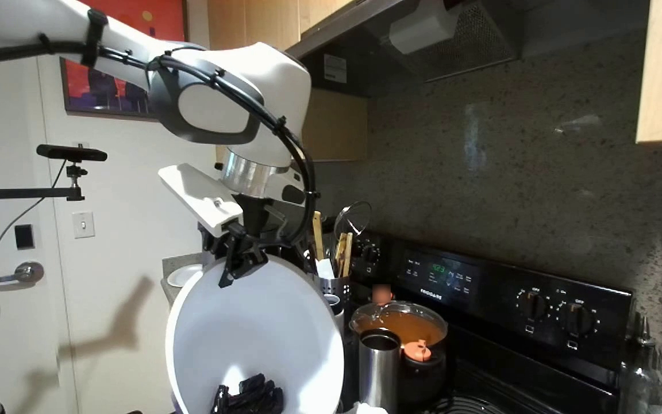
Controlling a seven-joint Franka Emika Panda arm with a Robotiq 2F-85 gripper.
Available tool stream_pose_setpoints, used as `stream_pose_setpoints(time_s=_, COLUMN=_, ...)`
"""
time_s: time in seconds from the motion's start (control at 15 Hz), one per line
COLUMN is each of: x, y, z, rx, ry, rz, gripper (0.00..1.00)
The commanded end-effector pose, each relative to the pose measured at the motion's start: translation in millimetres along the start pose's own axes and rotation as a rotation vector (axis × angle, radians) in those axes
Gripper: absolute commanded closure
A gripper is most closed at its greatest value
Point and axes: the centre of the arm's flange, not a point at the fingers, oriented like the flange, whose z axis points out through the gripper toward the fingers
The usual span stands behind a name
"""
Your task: Pick up the white dish from the stove, pour some some of its contents in the bowl and put the back on the stove.
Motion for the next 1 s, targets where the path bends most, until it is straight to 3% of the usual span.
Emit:
stream_pose_setpoints(time_s=0.0, x=37.0, y=15.8, z=-17.2, rx=0.047, ry=-0.007, rz=-0.025, gripper=0.98)
stream_pose_setpoints(time_s=0.47, x=77.3, y=55.2, z=-30.4, rx=0.099, ry=-0.004, rz=-0.001, gripper=0.98)
stream_pose_setpoints(time_s=0.93, x=71.4, y=96.5, z=-43.6, rx=0.147, ry=-0.009, rz=0.114, gripper=0.98)
